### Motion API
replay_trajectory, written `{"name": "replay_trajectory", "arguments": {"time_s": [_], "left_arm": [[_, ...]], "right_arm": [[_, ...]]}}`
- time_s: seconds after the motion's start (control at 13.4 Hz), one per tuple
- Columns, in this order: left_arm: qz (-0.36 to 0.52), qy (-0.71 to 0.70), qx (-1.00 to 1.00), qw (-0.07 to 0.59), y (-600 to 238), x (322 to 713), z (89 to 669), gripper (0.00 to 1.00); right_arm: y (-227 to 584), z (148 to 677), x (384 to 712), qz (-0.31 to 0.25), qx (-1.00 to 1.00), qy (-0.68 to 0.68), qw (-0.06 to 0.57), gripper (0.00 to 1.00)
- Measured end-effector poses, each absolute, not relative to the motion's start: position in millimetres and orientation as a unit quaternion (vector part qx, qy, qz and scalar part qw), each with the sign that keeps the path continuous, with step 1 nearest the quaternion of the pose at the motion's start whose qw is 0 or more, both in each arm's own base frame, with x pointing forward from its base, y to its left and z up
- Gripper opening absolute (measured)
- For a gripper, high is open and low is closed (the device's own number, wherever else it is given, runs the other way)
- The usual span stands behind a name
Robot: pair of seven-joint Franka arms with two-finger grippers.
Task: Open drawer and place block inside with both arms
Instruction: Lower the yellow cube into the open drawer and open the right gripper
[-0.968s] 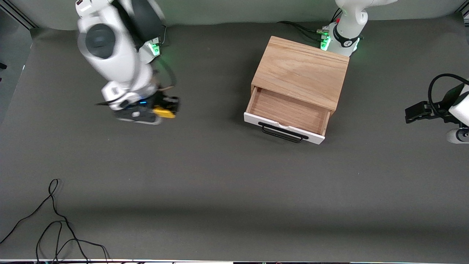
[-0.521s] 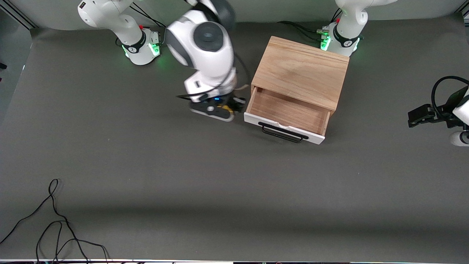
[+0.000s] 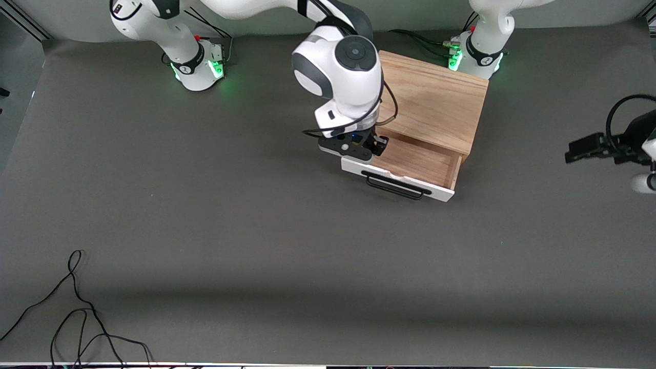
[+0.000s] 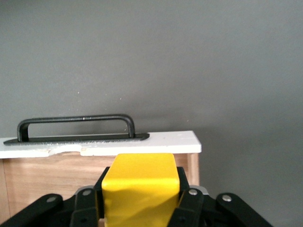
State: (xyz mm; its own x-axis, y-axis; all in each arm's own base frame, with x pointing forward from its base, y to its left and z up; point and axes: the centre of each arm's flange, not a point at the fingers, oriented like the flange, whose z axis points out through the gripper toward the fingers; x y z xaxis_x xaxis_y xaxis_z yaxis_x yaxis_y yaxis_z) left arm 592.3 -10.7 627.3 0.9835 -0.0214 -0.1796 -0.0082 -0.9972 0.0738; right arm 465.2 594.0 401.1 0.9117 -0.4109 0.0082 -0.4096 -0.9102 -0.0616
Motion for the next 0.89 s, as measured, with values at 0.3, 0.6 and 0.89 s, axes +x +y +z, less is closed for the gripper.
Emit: {"name": "replay_trajectory", "arguments": {"time_s": [0.3, 0.6, 0.89], "left_arm": [[-0.094, -0.012, 0.995, 0.038, -14.2, 583.2, 636.7, 1.00], [-0.097, -0.016, 0.995, 0.034, -19.3, 581.3, 636.3, 1.00], [-0.102, -0.014, 0.994, 0.033, -17.8, 581.2, 632.6, 1.00]], "right_arm": [[610.3, 371.2, 452.7, 0.004, -0.977, 0.212, 0.027, 0.55], [613.4, 335.6, 450.4, 0.016, -0.977, 0.211, 0.007, 0.55], [616.9, 314.3, 447.0, 0.021, -0.978, 0.209, -0.002, 0.55]]}}
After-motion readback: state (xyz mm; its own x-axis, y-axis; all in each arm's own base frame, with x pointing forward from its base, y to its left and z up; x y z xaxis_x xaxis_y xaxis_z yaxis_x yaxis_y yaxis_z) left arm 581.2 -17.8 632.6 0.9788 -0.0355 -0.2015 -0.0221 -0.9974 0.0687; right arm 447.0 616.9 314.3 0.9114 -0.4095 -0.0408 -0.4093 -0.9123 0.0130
